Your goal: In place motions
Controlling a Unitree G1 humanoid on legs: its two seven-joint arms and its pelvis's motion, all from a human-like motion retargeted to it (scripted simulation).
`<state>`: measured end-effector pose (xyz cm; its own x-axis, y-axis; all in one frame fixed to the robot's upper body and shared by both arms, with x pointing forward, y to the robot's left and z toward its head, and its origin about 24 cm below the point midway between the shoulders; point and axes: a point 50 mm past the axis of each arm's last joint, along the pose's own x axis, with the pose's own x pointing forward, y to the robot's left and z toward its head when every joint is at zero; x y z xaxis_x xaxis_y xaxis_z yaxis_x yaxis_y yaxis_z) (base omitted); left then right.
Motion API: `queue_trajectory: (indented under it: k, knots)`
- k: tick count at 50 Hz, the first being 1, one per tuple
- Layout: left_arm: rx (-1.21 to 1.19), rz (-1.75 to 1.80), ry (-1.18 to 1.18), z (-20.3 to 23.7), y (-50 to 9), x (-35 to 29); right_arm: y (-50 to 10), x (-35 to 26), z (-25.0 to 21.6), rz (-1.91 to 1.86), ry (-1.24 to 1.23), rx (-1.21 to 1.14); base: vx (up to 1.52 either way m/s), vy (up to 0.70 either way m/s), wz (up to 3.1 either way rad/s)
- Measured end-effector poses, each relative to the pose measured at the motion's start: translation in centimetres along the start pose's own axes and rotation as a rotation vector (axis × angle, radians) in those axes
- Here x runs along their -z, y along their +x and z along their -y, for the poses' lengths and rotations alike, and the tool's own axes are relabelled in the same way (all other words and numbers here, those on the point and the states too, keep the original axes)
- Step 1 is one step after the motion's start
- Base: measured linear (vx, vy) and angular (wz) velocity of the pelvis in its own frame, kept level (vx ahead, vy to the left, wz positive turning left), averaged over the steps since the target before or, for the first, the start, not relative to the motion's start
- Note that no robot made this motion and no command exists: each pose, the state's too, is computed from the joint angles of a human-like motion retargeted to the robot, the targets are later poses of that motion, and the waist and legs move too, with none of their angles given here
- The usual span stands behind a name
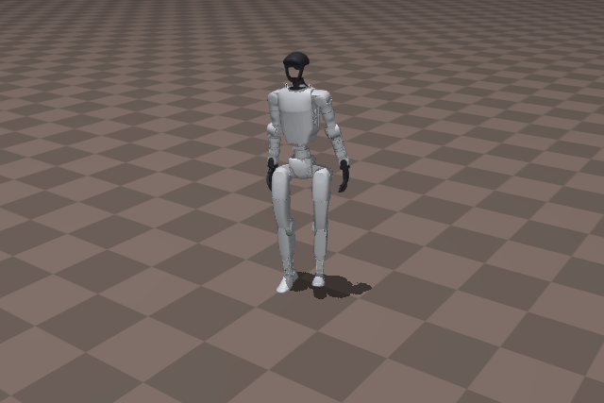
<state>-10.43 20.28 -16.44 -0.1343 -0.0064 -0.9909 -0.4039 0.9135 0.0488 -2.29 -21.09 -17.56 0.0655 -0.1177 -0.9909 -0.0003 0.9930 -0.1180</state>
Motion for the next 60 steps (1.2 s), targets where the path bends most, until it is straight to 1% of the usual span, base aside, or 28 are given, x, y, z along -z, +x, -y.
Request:
queue_trajectory:
  k: [5, 10, 17, 20, 22, 40, 47, 50, 60]
  knots:
    - [-0.001, 0.001, -0.014, 0.0, 0.0, 0.0, -0.1, 0.7, 0.2, -0.047, 0.045, -0.019, 0.00, 0.00, 0.00]
    - [-0.004, 0.002, -0.002, -0.2, 0.0, -0.1, -0.3, 1.9, 1.0, -0.114, 0.070, 0.023, 0.00, 0.00, 0.00]
    - [0.003, -0.001, -0.007, 0.0, 0.0, -0.1, -0.8, 3.5, 2.7, -0.250, -0.223, 0.110, -0.04, -0.02, -0.24]
    - [0.004, -0.003, -0.005, 0.0, 0.0, 0.0, -0.9, 4.1, 2.7, -0.286, -0.280, 0.107, -0.06, -0.02, -0.08]
    - [0.007, -0.005, -0.004, 0.0, 0.0, 0.1, -0.9, 4.1, 2.5, -0.293, -0.268, 0.096, -0.06, -0.01, -0.19]
    - [0.014, 0.025, -0.008, 0.3, 0.1, -0.8, -0.1, 1.0, 1.1, -0.081, 0.182, 0.064, -0.05, 0.00, -0.33]
    - [0.017, 0.059, -0.002, 0.4, 0.1, -1.8, -0.1, 0.4, 1.0, -0.040, 0.222, 0.030, 0.00, 0.01, -0.12]
    - [0.019, 0.071, -0.001, 0.5, 0.1, -2.2, 0.0, -0.2, 0.7, 0.017, 0.277, -0.005, 0.00, 0.00, 0.00]
    - [0.017, 0.042, -0.019, 0.5, 0.1, -1.2, -0.1, -3.3, -0.7, 0.299, 0.820, -0.209, 0.00, 0.00, 0.00]
